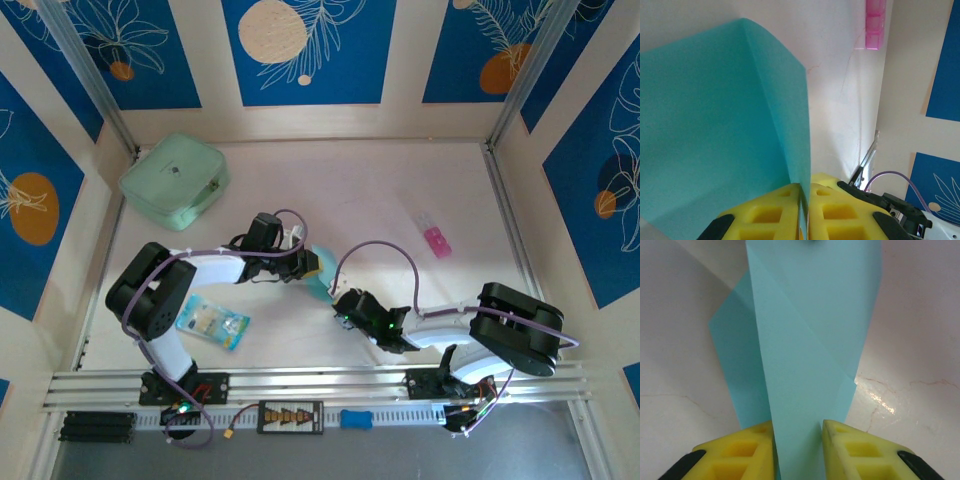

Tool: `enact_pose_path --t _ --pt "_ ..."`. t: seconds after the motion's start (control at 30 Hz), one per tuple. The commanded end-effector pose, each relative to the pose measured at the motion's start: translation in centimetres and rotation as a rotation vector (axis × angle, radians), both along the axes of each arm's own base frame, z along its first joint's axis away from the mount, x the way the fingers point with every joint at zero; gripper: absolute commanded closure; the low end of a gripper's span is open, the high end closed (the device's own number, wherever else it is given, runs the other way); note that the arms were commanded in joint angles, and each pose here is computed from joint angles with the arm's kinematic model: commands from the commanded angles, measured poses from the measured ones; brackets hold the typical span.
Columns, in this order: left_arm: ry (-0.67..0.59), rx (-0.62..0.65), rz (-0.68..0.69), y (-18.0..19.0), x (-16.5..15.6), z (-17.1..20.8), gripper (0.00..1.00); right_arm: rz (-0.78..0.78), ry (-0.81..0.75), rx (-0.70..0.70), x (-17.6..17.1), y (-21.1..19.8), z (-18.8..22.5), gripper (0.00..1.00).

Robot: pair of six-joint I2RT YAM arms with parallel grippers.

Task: Fold a paper plane with a square sheet of paper (pick it up from the middle)
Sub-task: Fourth fold the wing at the center of the table.

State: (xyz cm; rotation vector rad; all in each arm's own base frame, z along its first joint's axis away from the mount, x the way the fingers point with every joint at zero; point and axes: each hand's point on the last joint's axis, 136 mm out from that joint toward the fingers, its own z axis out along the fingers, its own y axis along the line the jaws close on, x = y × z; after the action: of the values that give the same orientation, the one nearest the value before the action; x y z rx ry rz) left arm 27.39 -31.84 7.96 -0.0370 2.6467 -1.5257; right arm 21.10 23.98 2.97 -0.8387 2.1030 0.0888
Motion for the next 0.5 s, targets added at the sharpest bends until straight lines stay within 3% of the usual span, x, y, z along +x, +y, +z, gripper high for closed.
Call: enact_pose_path --t 0.0,0.47 --pt "-0.018 -0.026 -0.025 -0.56 -0.10 1.31 0.87 -0.025 -0.033 0.052 0.76 0.56 1.45 0.70" --pt "-0.015 -0.024 -0.024 -0.55 -0.07 1.17 0.87 -0.038 -0.032 0.062 0.81 0.40 1.34 0.72"
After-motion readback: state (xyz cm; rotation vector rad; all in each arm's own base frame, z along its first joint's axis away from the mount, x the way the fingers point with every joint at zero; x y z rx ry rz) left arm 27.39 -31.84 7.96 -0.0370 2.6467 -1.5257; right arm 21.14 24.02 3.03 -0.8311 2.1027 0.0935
